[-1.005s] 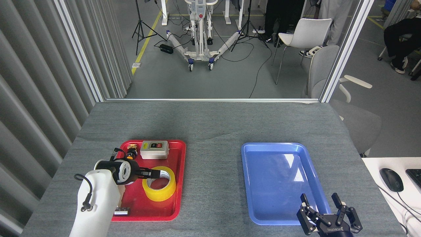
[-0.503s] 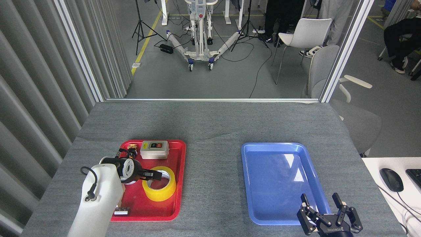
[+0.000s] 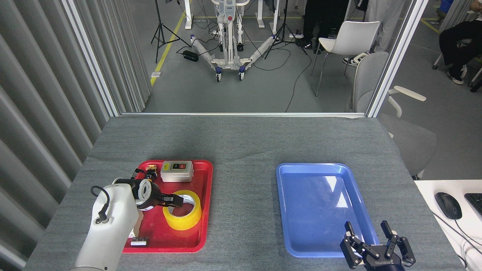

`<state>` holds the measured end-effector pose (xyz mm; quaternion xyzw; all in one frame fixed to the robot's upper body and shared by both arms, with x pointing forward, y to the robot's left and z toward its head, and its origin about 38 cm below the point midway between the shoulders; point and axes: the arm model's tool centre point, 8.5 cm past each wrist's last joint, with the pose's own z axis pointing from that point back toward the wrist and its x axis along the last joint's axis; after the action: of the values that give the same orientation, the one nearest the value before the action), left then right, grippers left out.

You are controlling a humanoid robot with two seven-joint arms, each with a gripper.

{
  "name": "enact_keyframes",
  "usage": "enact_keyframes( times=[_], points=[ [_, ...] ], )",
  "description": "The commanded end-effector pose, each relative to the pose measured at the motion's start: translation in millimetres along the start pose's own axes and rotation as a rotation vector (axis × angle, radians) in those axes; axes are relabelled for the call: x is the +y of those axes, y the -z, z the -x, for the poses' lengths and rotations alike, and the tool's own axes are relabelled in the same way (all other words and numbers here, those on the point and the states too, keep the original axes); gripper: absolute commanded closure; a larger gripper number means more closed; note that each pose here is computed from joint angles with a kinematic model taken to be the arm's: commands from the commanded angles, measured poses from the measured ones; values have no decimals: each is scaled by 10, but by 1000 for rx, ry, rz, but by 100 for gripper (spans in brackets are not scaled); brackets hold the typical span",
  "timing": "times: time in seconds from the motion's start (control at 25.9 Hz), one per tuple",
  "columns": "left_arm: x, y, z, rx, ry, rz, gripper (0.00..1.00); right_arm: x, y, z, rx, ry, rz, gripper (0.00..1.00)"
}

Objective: Place and move tape with both arms
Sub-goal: 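Lower the left gripper and grasp the yellow tape roll's rim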

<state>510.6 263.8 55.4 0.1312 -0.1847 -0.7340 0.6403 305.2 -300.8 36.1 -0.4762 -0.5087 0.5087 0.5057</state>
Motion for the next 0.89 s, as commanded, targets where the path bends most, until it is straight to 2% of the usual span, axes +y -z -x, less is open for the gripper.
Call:
enact_keyframes(
  times=[0.0, 0.23, 0.54, 0.85],
  points=[
    [2, 21, -26, 8, 6, -7, 8, 3, -1, 4, 1, 0, -1, 0],
    [7, 21, -35, 9, 12, -10, 12, -3, 0, 3, 1, 0, 2, 0],
    [5, 22, -38, 7, 15, -13, 31, -12, 5, 17, 6, -4, 5, 0],
    [4, 33, -35, 4, 22, -31, 43, -1, -1, 17, 14, 0, 4, 0]
  ],
)
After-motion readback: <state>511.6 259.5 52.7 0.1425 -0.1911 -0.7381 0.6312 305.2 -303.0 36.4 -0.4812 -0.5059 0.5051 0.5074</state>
